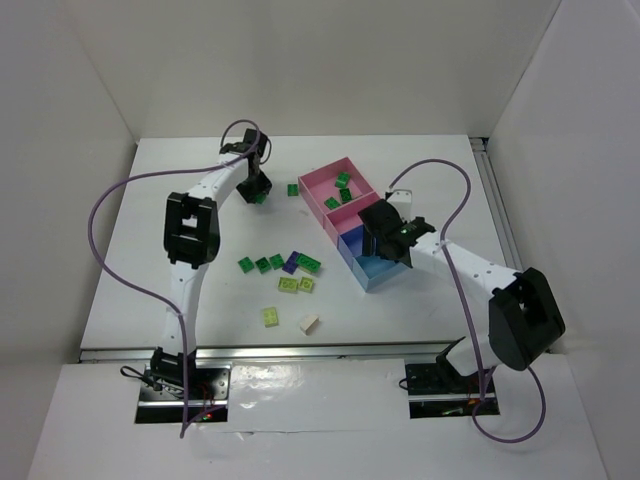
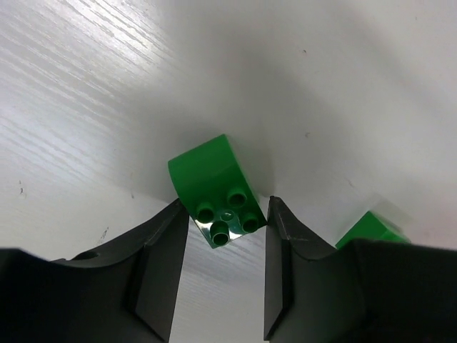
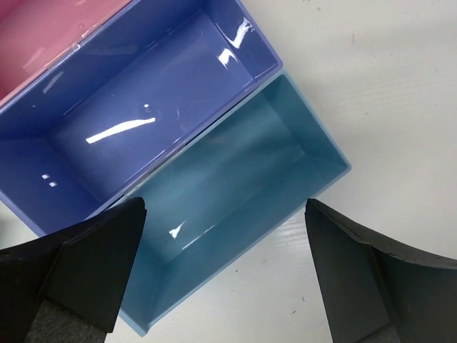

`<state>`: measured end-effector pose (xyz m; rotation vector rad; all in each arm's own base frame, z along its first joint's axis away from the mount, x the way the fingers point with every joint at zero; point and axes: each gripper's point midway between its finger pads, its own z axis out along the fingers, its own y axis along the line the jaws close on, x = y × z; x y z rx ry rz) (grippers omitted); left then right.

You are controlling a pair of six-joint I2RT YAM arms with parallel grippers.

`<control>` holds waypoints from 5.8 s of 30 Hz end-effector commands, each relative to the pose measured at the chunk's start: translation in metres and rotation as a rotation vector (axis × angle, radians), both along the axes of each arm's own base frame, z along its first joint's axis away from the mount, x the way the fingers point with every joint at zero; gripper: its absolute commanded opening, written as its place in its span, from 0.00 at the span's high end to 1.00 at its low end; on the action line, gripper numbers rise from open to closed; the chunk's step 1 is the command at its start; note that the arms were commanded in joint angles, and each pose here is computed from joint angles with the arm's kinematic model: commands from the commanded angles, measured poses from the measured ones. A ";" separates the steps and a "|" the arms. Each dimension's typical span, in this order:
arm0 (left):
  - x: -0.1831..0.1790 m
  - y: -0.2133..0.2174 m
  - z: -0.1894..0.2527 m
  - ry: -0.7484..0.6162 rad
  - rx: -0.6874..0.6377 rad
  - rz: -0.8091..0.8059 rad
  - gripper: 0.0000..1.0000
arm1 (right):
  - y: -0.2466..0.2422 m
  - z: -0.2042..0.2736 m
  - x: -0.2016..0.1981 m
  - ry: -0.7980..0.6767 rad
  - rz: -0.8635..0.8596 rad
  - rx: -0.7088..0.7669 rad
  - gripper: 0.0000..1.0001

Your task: Sort the legos into containers by color

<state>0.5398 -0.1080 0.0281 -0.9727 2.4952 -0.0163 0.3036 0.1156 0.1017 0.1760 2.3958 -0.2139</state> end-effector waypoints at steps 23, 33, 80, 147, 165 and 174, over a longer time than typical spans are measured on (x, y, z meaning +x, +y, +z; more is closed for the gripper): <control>-0.036 -0.199 0.118 -0.281 -0.097 -0.831 0.46 | -0.011 0.049 0.005 -0.142 -0.061 0.029 0.00; -0.028 -0.177 0.146 -0.359 -0.153 -0.760 0.27 | -0.015 0.047 -0.005 -0.139 -0.077 0.053 0.00; 0.003 -0.065 0.025 -0.130 0.257 -0.488 0.68 | -0.002 0.026 0.002 -0.067 -0.039 0.039 0.00; -0.230 0.015 0.002 0.167 -0.121 -0.071 0.27 | 0.152 0.076 0.000 -0.175 0.489 0.067 0.00; -0.190 0.004 0.043 0.065 -0.084 -0.233 0.70 | 0.128 0.083 0.010 -0.222 0.334 0.026 0.00; -0.114 -0.085 0.133 -0.184 -0.143 -0.460 0.70 | 0.072 0.117 0.009 -0.338 0.162 0.167 0.00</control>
